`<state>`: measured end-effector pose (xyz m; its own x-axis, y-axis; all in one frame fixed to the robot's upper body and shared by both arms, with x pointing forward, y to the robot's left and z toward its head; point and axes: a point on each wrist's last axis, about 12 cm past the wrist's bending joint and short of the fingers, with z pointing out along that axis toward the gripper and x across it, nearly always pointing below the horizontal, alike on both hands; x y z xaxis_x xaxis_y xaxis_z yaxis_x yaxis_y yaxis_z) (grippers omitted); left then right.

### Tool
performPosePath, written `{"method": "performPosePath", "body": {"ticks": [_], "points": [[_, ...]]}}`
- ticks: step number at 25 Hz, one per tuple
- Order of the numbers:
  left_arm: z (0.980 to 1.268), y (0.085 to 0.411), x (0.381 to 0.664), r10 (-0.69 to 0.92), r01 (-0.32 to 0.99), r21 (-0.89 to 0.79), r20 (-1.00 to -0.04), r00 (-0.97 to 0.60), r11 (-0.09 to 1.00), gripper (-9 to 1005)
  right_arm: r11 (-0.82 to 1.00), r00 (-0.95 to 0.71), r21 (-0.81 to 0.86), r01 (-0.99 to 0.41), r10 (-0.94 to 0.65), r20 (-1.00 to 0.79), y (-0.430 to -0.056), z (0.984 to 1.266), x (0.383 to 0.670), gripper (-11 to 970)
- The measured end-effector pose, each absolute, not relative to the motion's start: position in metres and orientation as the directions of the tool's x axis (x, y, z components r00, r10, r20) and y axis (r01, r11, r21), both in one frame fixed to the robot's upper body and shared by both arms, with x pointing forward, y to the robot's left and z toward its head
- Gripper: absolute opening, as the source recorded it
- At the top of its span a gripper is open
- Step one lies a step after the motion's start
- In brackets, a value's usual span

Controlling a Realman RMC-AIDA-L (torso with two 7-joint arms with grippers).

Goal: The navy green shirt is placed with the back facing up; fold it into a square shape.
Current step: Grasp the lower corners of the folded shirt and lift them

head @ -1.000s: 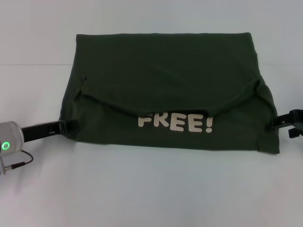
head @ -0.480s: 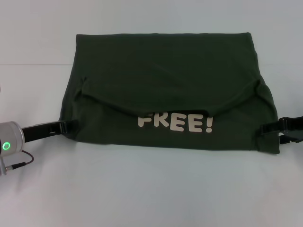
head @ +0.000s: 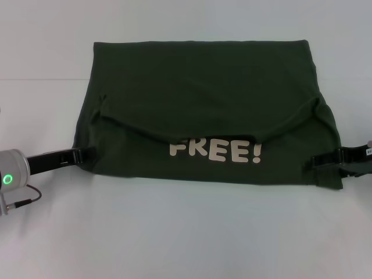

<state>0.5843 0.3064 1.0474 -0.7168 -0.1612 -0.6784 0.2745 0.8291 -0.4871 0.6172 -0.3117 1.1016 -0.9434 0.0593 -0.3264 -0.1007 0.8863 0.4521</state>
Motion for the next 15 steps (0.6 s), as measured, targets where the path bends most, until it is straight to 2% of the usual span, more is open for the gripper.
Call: {"method": "performPosePath", "body": {"ticks": [10, 15], "points": [[1.047, 0.307, 0.584, -0.164, 0.272, -0.488, -0.678, -0.717, 0.829, -2, 0.875, -0.94, 0.475, -0.091, 0.083, -0.332, -0.311, 1.102, 0.617, 924], [1.047, 0.308, 0.584, -0.166, 0.27, -0.489, -0.678, -0.716, 0.83, -2, 0.871, -0.935, 0.485, -0.074, 0.108, -0.337, -0.318, 1.101, 0.614, 810]]}}
